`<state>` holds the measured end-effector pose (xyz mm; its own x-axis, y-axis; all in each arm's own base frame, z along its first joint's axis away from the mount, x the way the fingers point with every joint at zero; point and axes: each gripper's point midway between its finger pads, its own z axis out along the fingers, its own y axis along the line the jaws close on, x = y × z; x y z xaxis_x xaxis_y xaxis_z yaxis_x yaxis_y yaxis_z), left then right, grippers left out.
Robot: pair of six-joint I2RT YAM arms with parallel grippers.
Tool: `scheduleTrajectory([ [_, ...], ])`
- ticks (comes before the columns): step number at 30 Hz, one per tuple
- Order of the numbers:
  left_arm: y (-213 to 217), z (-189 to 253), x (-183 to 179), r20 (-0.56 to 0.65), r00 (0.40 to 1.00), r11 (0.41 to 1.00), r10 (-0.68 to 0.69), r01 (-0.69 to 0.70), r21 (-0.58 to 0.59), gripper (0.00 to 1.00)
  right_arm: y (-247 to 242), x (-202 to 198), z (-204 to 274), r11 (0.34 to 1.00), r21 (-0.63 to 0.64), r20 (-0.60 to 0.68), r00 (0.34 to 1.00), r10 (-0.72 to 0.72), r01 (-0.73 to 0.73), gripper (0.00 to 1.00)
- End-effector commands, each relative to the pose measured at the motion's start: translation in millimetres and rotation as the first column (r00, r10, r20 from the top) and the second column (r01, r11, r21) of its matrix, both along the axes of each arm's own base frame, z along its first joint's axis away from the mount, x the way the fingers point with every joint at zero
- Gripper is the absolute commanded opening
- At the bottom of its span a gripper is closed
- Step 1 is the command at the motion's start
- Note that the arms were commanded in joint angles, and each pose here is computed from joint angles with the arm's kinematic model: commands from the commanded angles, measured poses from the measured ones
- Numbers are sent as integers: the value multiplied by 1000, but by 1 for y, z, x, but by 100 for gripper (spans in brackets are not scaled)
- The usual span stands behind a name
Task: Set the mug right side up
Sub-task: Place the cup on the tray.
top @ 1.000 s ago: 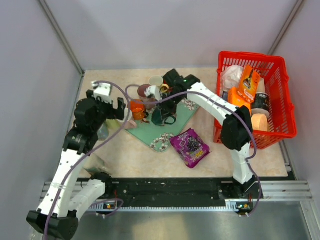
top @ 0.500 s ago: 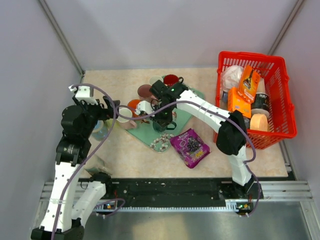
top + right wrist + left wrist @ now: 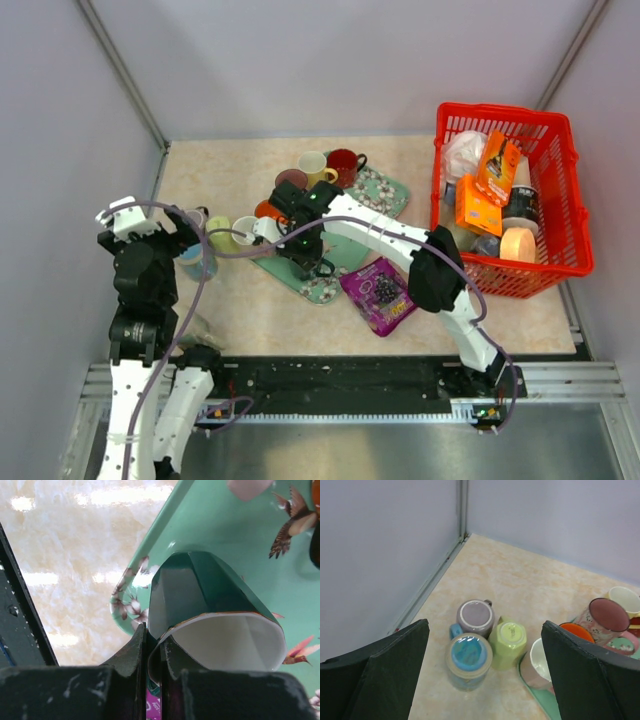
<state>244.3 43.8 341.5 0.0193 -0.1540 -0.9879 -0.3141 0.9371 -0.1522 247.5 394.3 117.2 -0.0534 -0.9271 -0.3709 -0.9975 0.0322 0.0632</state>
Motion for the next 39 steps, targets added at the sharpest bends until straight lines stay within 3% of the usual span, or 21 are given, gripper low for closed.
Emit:
scheduleTrajectory([
  [1,17,-8,-16,-8,997,997,78,-78,24,99,20,3,27,997,77,52,998,-30,26,0],
  [11,39,-17,-33,-58,981,982,184,-181,49,99,23,-5,13,996,62,5,998,-62,62,1],
  [15,42,-11,-36,-59,980,978,193,-187,93,99,24,-8,11,996,54,3,997,-73,73,31],
  [19,44,0,-41,-47,978,975,202,-196,108,99,20,-8,22,996,62,20,997,-69,68,42],
  [24,41,0,-39,-78,982,977,175,-163,138,99,10,-6,48,995,69,69,995,-76,71,50],
  [28,36,1,-39,-110,987,959,115,-82,271,99,-8,-1,80,989,114,111,988,-105,92,59],
  [29,36,3,-40,-108,988,952,108,-72,297,99,-13,2,84,987,123,119,986,-121,106,68],
  [31,31,9,-42,-117,990,941,73,-30,338,99,-23,13,104,971,181,126,976,-179,155,99],
  [34,7,5,-42,-236,968,895,-86,179,408,99,-23,30,149,922,326,122,957,-262,211,99],
  [37,-6,-26,-57,-468,867,865,-170,358,350,99,-24,41,191,869,453,149,944,-294,199,99],
  [39,-11,-54,-71,-621,758,866,-198,433,252,99,-30,45,213,823,536,169,932,-322,187,99],
])
